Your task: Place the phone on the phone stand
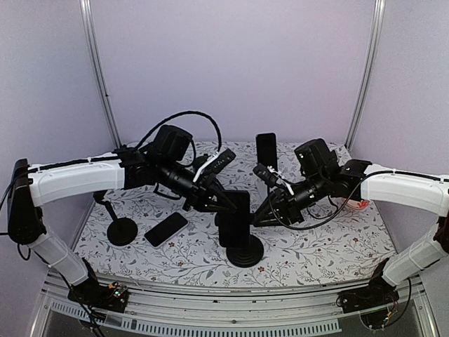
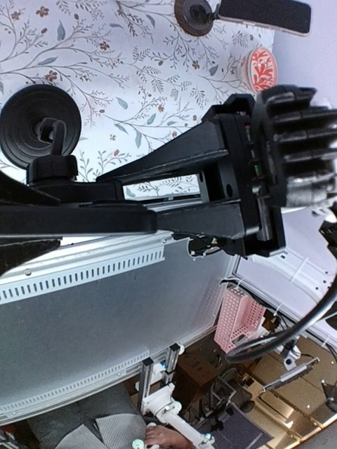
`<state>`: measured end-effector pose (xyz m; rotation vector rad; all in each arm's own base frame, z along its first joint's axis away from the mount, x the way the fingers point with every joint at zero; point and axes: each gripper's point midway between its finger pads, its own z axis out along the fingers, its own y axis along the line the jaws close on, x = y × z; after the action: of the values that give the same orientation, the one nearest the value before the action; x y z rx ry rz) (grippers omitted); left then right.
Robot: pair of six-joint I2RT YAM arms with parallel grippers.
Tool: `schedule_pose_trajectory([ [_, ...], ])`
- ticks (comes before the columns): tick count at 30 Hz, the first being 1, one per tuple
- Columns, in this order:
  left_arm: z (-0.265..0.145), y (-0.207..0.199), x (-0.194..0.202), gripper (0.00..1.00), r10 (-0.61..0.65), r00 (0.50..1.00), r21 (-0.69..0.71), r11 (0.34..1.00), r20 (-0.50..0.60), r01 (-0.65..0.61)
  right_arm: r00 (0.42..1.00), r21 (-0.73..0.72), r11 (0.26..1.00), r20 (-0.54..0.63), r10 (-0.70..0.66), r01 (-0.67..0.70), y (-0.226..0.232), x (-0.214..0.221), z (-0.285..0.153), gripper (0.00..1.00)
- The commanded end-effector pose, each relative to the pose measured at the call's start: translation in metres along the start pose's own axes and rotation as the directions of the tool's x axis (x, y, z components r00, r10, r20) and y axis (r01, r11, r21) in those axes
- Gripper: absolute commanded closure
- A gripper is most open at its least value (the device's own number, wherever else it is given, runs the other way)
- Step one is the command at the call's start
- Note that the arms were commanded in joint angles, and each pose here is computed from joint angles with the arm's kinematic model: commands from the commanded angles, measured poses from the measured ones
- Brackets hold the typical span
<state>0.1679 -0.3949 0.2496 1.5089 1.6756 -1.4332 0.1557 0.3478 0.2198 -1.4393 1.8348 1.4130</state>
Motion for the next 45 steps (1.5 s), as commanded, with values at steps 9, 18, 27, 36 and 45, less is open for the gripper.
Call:
schedule_pose_trajectory([
  [9,-0.021,0.073,-0.01,1.0,-0.183,0.982,-0.365,0.918,-0.039,0.156,0.999,-0.11,0.994,0.044,-0.003,0.008,0.034,-0.026,-0.008,1.0],
  [18,-0.015,0.081,-0.035,1.0,-0.092,0.995,-0.332,0.938,0.025,0.095,0.998,-0.079,0.997,0.058,0.005,-0.001,0.015,-0.031,0.003,0.85],
  [27,-0.012,0.074,-0.042,1.0,-0.026,0.999,-0.256,0.966,0.026,0.031,0.996,0.095,0.995,0.083,0.017,-0.025,-0.009,-0.034,-0.014,0.3],
  [36,-0.036,0.102,-0.07,1.0,0.046,0.999,-0.287,0.957,0.022,-0.037,0.981,0.305,0.941,0.167,0.098,-0.146,-0.026,-0.029,-0.066,0.2],
  [45,-0.06,0.16,-0.09,1.0,0.071,0.996,-0.348,0.936,0.048,-0.05,0.974,0.305,0.93,0.156,0.162,-0.204,-0.018,-0.016,-0.07,0.2],
])
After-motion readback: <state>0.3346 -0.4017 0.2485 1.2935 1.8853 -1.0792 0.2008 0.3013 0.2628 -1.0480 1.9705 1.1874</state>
